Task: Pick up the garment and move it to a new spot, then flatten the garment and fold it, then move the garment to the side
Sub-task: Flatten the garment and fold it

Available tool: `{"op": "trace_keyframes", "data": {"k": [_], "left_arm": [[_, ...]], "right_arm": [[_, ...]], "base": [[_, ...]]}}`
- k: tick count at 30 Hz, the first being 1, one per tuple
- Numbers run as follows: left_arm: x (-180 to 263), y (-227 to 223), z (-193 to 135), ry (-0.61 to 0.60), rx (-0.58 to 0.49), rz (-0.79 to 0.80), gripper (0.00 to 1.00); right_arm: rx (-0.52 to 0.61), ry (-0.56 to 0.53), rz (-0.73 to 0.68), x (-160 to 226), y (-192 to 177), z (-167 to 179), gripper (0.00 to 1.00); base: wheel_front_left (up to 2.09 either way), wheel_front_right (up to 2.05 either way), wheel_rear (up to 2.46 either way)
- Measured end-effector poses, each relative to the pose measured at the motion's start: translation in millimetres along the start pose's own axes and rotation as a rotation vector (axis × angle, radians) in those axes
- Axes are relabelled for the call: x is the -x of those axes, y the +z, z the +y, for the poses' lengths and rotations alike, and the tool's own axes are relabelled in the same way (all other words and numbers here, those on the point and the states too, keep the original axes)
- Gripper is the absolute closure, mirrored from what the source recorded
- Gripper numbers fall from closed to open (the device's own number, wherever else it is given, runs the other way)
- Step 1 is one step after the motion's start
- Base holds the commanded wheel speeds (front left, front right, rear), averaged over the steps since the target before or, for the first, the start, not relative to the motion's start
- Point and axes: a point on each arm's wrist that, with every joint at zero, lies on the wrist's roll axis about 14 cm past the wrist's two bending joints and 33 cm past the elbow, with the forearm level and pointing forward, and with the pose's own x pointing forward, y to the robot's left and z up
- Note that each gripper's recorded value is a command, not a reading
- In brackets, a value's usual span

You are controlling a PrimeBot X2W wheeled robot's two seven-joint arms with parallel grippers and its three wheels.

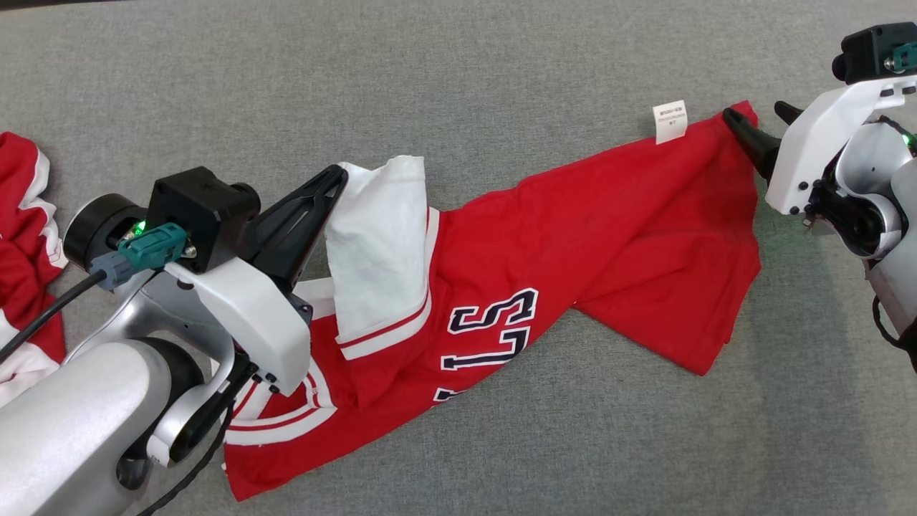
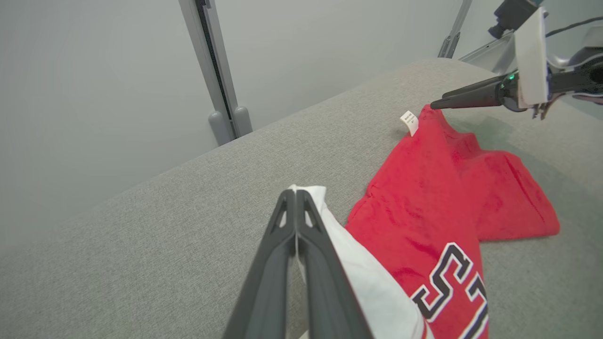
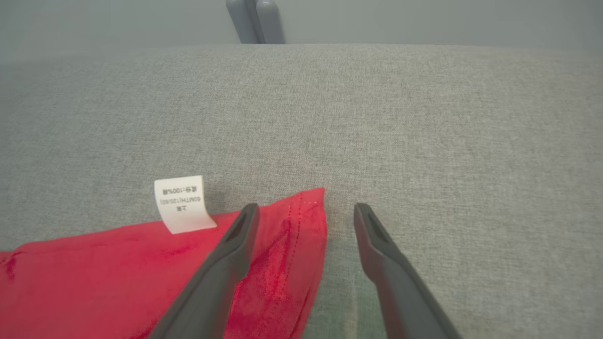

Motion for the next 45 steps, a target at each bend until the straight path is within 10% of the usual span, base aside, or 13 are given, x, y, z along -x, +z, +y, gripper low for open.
{"op": "trace_keyframes", "data": {"k": [5, 9, 10, 19, 45], "left_arm": [[3, -5, 2, 0.009, 0.001, 0.015, 1.00], [4, -8, 1, 0.011, 0.004, 0.022, 1.00], [4, -8, 2, 0.012, 0.004, 0.023, 1.00], [3, 11, 9, 0.020, -0.042, -0.055, 1.00], [-61, 294, 113, 0.261, -0.749, -0.643, 1.00]], "right_arm": [[0.029, -0.003, 0.054, -12, -9, 4, 0.02], [0.063, -0.001, 0.079, -17, -15, 8, 0.93], [0.076, -0.002, 0.076, -18, -15, 8, 1.00], [0.161, -0.022, -0.092, -7, 24, 2, 1.00], [0.411, -0.211, -0.879, 92, 282, -39, 1.00]], "base": [[0.00, 0.00, 0.00], [0.00, 0.00, 0.00], [0.00, 0.00, 0.00], [0.00, 0.00, 0.00], [0.00, 0.00, 0.00]]}}
